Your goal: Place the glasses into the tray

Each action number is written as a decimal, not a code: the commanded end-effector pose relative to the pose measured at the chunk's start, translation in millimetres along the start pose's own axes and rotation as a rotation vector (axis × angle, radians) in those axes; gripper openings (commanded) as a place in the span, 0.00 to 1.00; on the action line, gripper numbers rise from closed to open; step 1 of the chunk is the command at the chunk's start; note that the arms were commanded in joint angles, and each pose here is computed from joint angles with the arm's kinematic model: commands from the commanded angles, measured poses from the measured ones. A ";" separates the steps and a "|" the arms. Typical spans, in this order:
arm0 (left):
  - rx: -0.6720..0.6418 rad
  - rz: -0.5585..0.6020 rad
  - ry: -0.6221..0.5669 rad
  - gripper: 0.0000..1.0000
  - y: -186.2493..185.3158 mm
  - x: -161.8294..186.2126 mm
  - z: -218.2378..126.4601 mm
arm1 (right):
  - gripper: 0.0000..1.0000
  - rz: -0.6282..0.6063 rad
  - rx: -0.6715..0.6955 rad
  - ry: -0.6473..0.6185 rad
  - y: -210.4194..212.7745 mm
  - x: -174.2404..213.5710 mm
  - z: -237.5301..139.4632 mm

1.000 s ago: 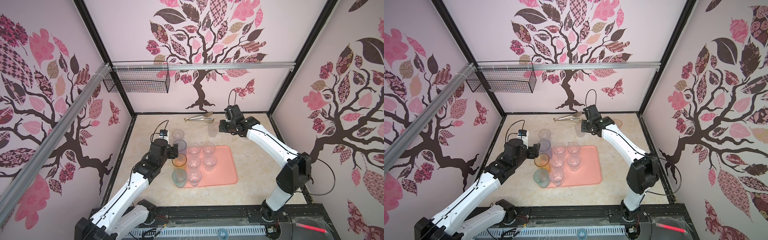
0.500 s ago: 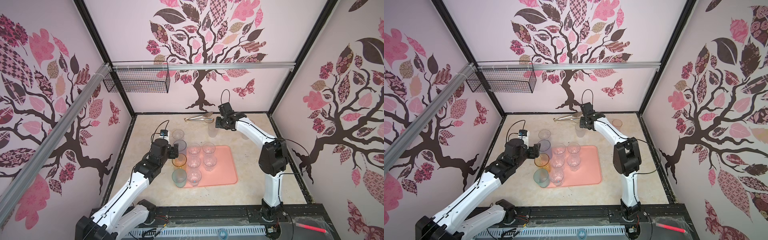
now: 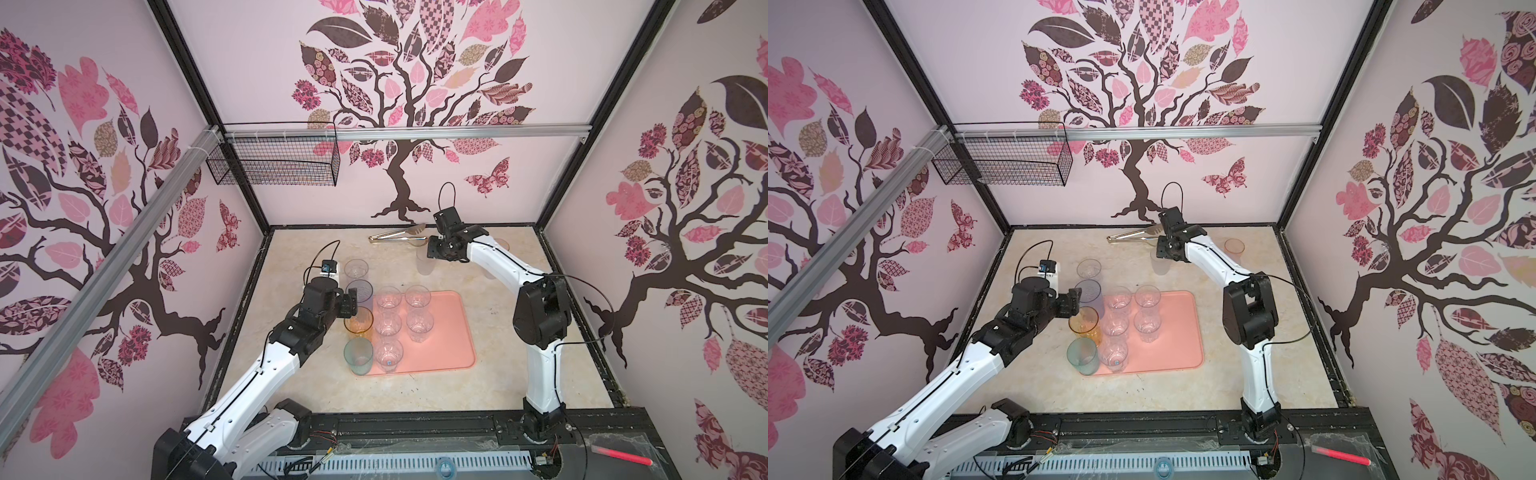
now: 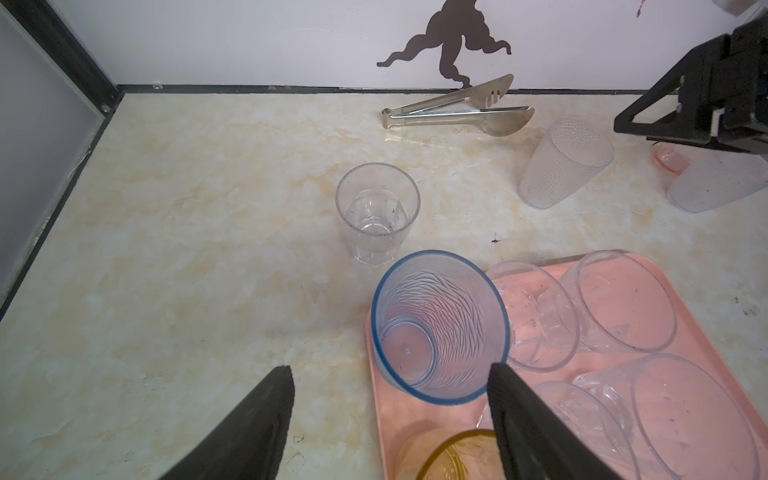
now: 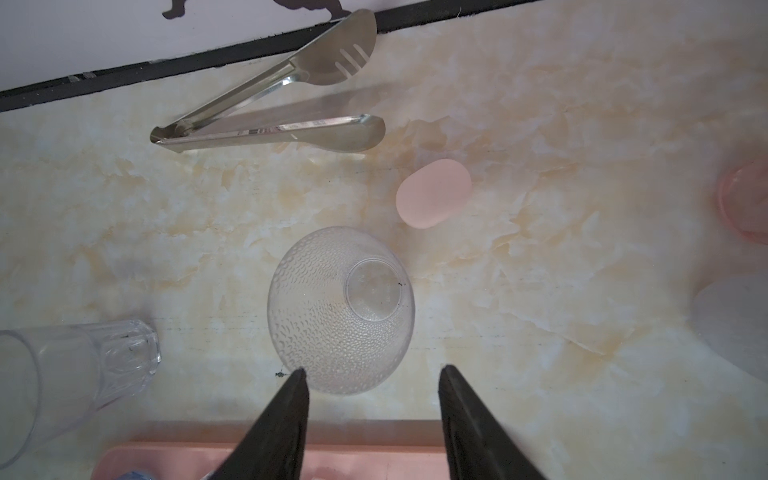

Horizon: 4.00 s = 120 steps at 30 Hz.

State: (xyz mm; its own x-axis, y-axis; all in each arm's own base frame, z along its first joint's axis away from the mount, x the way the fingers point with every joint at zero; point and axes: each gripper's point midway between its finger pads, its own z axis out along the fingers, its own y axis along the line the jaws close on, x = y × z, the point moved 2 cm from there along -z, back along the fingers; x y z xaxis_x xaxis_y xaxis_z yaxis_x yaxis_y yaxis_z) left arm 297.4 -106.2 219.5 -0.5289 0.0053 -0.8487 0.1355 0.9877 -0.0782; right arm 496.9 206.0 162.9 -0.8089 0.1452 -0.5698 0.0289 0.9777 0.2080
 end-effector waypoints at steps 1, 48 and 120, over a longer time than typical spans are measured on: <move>-0.039 0.015 0.024 0.78 8.5 10.2 3.4 | 0.54 0.006 0.013 0.043 -2.8 8.0 22.8; -0.095 -0.149 0.514 0.67 57.4 -3.7 211.2 | 0.62 -0.028 -0.148 -0.054 7.8 41.5 -103.1; 0.417 0.302 0.538 0.00 -218.5 70.4 -21.1 | 0.68 0.235 -0.103 -0.141 -82.9 81.3 -138.8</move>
State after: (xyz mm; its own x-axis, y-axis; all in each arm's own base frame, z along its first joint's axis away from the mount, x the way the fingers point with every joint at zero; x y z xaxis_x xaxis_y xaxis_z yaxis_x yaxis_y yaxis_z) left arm 214.5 -317.2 211.8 -0.7069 0.4467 -0.5484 0.6139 0.7725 -0.1621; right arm 350.1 117.7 198.5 -0.7215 0.3562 -0.5937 0.1363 0.9138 0.3826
